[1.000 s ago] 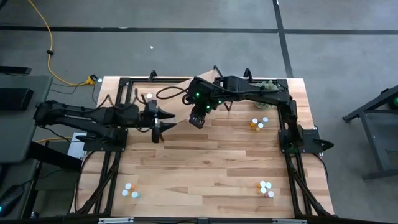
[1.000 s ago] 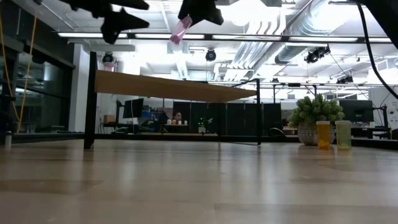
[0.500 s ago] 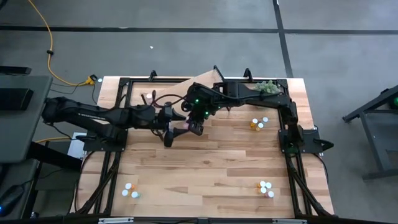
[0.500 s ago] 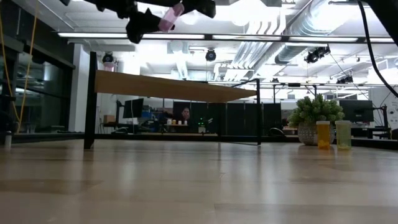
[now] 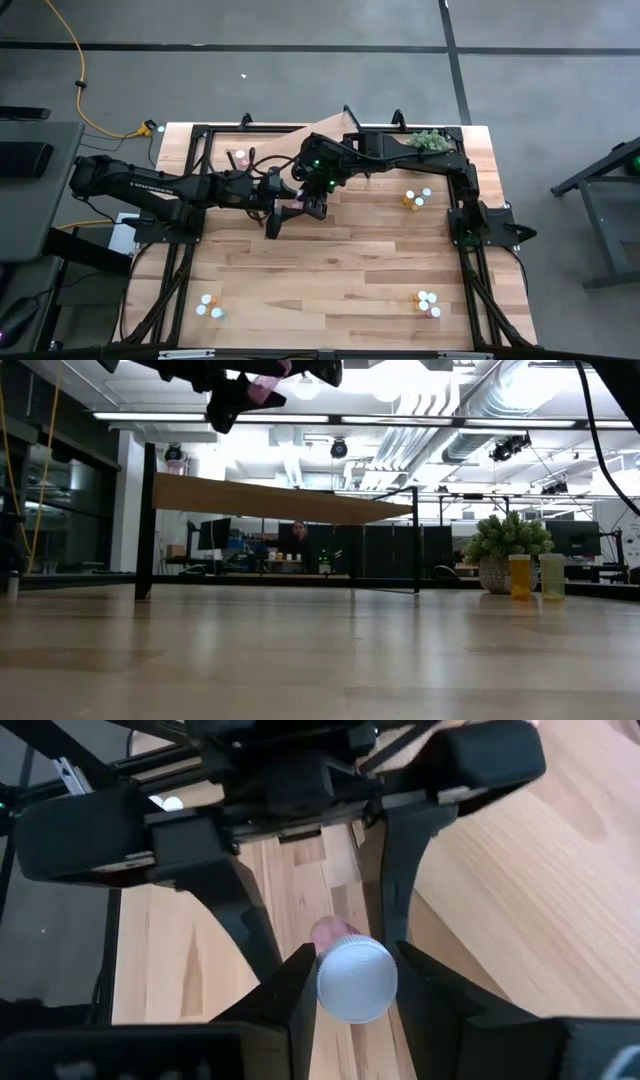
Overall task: Pick and place medicine bottles onto shelf by color
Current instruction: Put the top pink pill bottle on the shelf aligned with the other pink pill bottle
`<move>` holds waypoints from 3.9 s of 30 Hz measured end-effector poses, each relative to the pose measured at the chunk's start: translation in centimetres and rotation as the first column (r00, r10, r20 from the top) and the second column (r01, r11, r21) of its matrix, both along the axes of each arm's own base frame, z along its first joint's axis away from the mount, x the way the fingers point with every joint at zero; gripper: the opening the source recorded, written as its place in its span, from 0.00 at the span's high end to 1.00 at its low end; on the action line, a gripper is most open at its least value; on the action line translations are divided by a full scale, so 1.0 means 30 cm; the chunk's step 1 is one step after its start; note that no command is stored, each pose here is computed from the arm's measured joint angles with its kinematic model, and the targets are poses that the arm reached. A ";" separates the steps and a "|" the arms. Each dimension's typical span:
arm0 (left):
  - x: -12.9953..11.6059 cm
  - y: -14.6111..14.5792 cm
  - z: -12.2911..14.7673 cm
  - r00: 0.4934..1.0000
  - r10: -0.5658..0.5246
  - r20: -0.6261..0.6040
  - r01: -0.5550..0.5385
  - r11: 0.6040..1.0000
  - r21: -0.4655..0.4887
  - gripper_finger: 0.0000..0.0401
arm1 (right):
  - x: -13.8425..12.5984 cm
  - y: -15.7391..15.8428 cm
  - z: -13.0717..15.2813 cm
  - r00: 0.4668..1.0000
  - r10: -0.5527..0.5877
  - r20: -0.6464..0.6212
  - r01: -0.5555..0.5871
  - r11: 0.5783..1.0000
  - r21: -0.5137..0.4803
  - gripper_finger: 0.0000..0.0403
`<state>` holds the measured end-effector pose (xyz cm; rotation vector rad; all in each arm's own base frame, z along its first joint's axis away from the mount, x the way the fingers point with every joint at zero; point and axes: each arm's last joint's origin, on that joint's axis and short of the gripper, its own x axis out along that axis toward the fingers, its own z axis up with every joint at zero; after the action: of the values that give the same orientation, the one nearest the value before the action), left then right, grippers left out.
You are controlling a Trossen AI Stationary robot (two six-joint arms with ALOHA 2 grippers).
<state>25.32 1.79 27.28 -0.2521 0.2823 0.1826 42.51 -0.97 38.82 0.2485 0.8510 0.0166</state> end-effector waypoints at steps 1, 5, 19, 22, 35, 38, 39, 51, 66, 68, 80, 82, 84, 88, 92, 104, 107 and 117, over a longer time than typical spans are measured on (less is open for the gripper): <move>0.000 0.000 0.000 1.000 -0.002 0.000 0.002 1.000 -0.001 0.56 | 0.001 0.000 0.001 1.000 0.005 0.004 -0.005 1.000 -0.005 0.74; 0.000 0.000 0.000 1.000 -0.003 0.000 0.003 1.000 -0.001 0.66 | 0.002 0.000 0.001 1.000 0.011 0.009 -0.011 1.000 -0.010 0.74; 0.000 0.000 0.000 1.000 -0.003 -0.001 0.003 1.000 -0.001 0.78 | 0.002 0.000 0.001 1.000 0.012 0.008 -0.012 1.000 -0.010 0.74; 0.000 0.000 0.000 1.000 -0.003 -0.001 0.003 1.000 -0.001 0.78 | 0.002 0.000 0.001 1.000 0.012 0.008 -0.012 1.000 -0.010 0.74; -0.001 0.000 -0.004 1.000 0.014 -0.007 -0.014 0.999 -0.038 0.79 | -0.001 -0.007 -0.002 1.000 -0.011 -0.003 0.010 0.999 -0.030 0.63; -0.009 0.000 -0.004 1.000 0.016 -0.021 -0.017 0.999 -0.042 0.79 | -0.002 -0.016 -0.002 1.000 -0.027 -0.005 0.026 0.999 -0.042 0.54; -0.010 0.000 -0.005 1.000 0.015 -0.025 -0.016 0.999 -0.039 0.79 | -0.002 -0.021 -0.001 0.999 -0.032 -0.006 0.032 0.998 -0.046 0.52; -0.130 0.006 0.058 0.986 0.159 -0.040 -0.159 0.987 -0.001 0.79 | -0.091 -0.084 0.064 0.999 -0.021 -0.027 0.017 0.991 -0.134 0.46; -0.274 -0.064 0.070 0.922 0.336 0.193 -0.327 0.942 -0.080 0.79 | -0.106 -0.058 -0.102 0.997 0.079 -0.003 -0.079 0.996 -0.040 0.46; -0.280 -0.073 0.077 0.917 0.340 0.209 -0.330 0.940 -0.084 0.79 | -0.137 -0.052 -0.148 0.996 0.061 0.070 -0.063 0.998 0.025 0.46; -0.264 -0.118 0.059 0.862 0.465 0.201 -0.474 0.880 -0.002 0.79 | -0.116 0.018 -0.256 0.748 -0.206 0.631 0.115 0.977 0.182 0.46; -0.249 -0.128 0.044 0.861 0.475 0.183 -0.486 0.873 0.021 0.79 | -0.074 0.021 -0.266 0.750 -0.220 0.624 0.114 0.972 0.205 0.46; -0.234 -0.135 0.030 0.862 0.479 0.167 -0.492 0.870 0.041 0.79 | -0.037 0.021 -0.273 0.754 -0.224 0.618 0.111 0.970 0.217 0.46; -0.203 -0.143 0.003 0.865 0.483 0.137 -0.495 0.866 0.069 0.79 | 0.011 0.018 -0.238 0.740 -0.199 0.643 0.106 0.978 0.180 0.46; -0.190 -0.145 -0.005 0.856 0.499 0.138 -0.510 0.857 0.070 0.79 | 0.016 0.001 -0.216 0.739 -0.222 0.637 0.167 0.975 0.146 0.46; -0.179 -0.145 0.008 0.854 0.491 0.172 -0.509 0.857 0.078 0.79 | 0.033 -0.001 -0.207 0.682 -0.251 0.687 0.182 0.968 0.173 0.46; -0.176 -0.146 0.013 0.854 0.486 0.184 -0.506 0.859 0.078 0.79 | 0.048 0.001 -0.230 0.685 -0.268 0.678 0.176 0.963 0.203 0.46; -0.160 -0.151 0.009 0.861 0.471 0.193 -0.491 0.869 0.067 0.79 | 0.062 0.006 -0.244 0.674 -0.263 0.690 0.150 0.964 0.220 0.46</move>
<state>20.53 -2.74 27.55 -0.2197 0.0309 0.6714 44.36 -0.79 31.51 0.4407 0.0229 -0.0375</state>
